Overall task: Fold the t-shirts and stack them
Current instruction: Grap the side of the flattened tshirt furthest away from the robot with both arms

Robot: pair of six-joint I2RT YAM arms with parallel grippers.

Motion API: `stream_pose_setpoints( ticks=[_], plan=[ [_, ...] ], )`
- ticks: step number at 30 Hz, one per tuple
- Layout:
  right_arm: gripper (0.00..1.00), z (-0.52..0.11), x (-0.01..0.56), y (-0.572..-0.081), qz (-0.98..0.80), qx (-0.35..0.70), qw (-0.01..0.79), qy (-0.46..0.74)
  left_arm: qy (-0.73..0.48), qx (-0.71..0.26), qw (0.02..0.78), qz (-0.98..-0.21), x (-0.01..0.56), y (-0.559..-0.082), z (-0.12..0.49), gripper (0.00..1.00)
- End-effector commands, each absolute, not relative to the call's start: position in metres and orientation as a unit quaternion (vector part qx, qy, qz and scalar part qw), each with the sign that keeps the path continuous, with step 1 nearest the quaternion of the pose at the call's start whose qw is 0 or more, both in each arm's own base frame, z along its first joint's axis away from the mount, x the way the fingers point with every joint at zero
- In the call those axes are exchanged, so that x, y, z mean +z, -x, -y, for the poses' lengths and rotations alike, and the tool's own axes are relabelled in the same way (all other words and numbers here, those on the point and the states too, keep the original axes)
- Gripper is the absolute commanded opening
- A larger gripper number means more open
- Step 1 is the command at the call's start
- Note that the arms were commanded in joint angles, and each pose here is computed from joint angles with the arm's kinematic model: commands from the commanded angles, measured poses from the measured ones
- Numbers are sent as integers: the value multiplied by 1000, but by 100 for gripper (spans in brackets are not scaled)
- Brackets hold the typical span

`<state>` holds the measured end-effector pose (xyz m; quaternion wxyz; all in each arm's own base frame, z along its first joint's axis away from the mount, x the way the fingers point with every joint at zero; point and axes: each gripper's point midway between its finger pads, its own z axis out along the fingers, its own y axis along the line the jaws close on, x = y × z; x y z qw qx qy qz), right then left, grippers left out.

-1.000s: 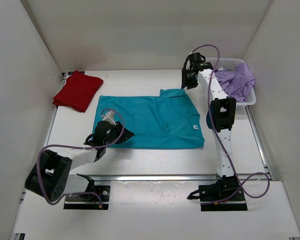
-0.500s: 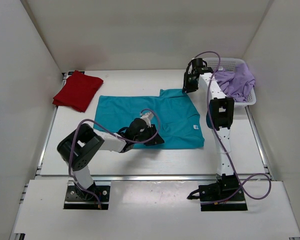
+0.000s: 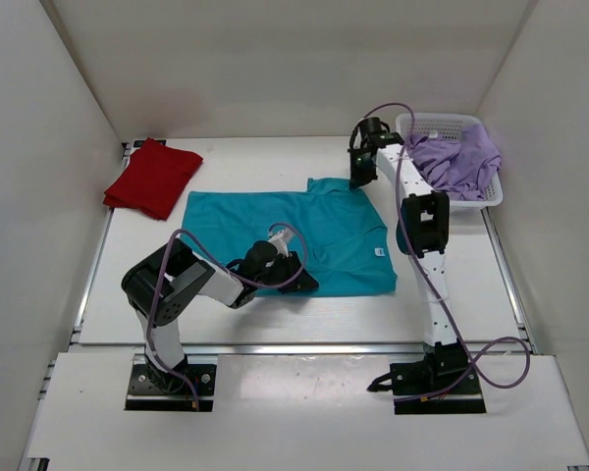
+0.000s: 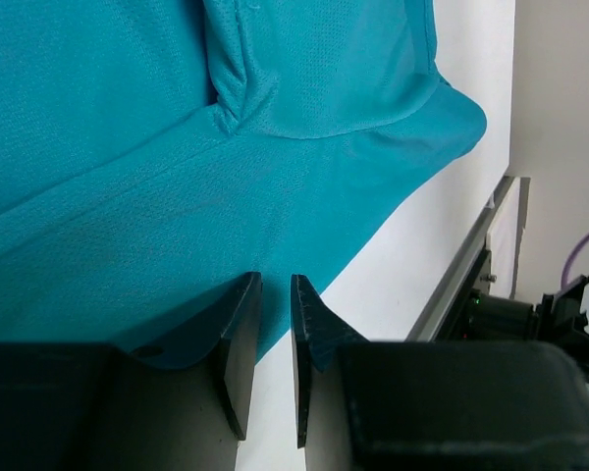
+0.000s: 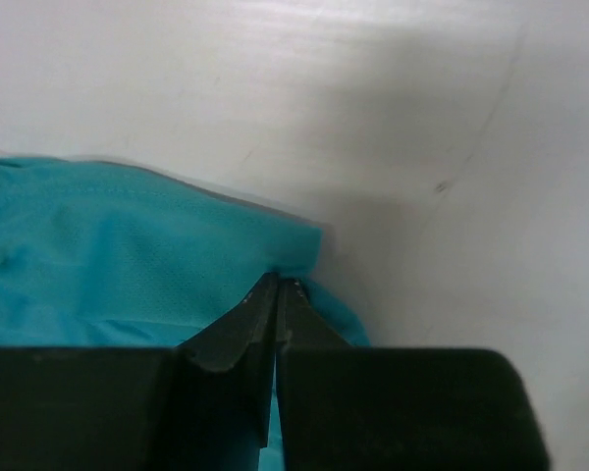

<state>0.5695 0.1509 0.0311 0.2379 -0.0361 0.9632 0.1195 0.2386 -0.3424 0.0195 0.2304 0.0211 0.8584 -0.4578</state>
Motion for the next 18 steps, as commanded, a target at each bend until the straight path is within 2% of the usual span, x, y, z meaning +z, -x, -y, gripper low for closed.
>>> stream_pose_setpoints(
  ticks=[1,5,11,14,17,18],
  plan=[
    [0,-149,61,-541,-971,83,221,48,-23,-420,167,-892,-12,-195,319,31],
    [0,-151,75,-519,-967,52,243,63,-37,-432,164,-886,0,-177,321,31],
    [1,-156,128,-480,-937,130,321,45,-27,-439,163,-883,7,-171,305,31],
    [6,-171,106,-440,-937,166,304,54,-27,-440,172,-881,12,-175,303,31],
    [5,-168,71,-406,-949,175,259,52,-25,-437,173,-882,12,-178,298,31],
    [8,-168,66,-402,-951,170,253,47,-23,-439,175,-881,13,-180,297,31]
  ],
)
